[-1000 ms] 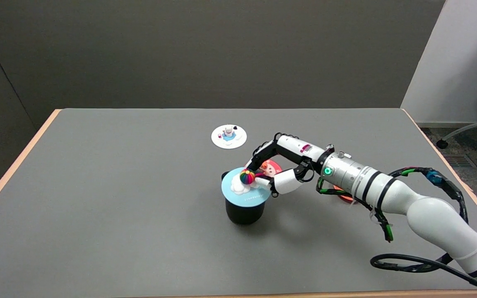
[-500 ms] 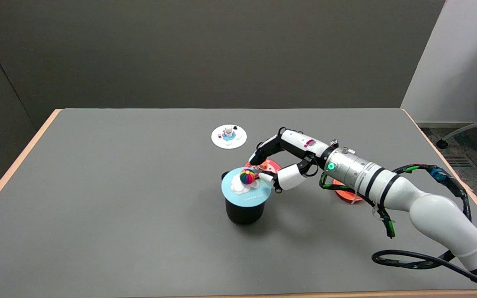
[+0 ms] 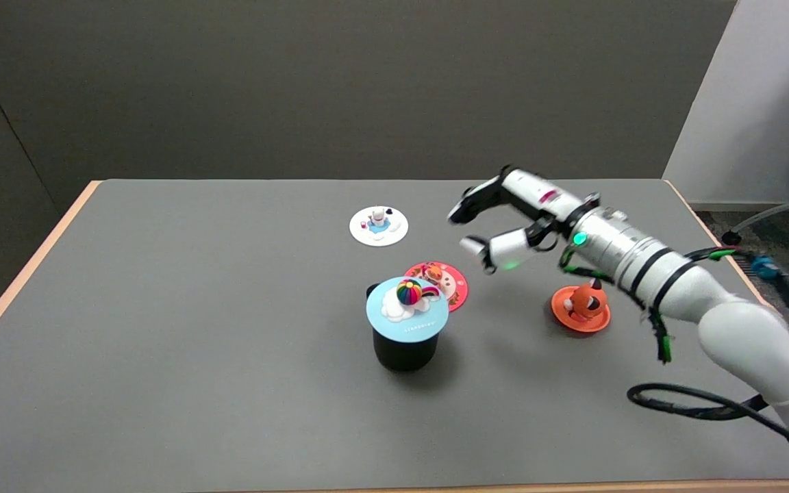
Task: Place the cup lid with blue sky onto the cup.
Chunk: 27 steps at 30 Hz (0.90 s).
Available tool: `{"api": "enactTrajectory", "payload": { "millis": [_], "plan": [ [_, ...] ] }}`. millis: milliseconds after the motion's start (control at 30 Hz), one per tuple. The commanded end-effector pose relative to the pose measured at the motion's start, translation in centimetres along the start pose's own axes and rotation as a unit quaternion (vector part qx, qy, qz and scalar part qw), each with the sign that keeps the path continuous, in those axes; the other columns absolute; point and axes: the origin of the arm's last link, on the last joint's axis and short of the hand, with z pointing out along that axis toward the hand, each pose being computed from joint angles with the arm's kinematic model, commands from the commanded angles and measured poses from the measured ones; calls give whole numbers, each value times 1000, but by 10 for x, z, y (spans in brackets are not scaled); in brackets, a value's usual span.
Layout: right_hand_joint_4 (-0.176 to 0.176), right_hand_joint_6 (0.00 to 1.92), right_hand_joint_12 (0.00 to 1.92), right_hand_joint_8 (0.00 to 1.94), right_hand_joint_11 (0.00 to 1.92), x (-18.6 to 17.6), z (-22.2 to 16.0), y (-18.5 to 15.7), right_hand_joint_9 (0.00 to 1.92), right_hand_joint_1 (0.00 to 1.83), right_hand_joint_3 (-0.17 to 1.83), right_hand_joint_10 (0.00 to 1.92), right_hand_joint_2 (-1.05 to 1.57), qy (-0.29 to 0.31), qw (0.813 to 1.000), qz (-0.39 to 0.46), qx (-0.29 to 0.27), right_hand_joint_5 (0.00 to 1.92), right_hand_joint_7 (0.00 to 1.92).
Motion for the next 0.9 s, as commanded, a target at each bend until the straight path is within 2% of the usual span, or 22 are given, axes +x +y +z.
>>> {"api": "enactTrajectory", "payload": {
  "millis": [33,67,200,467,533,900],
  "plan": [
    [-120,316,504,232,403,86,-40,94,670,939,881,215,699,193,966,-51,-164,812,845],
    [-119,331,545,227,381,88,-43,99,668,900,948,215,682,204,962,-45,-173,801,848],
    [-125,285,518,213,384,94,-57,118,641,909,959,198,653,240,949,-24,-203,779,794],
    [-120,253,514,207,380,86,-49,114,624,884,990,197,633,224,955,-28,-193,749,762],
    [-120,265,552,209,362,86,-48,111,615,833,1037,211,628,226,955,-28,-189,732,746],
    [-108,255,562,197,363,65,-48,101,622,818,1050,215,615,243,952,6,-187,719,720]
  ]
}}
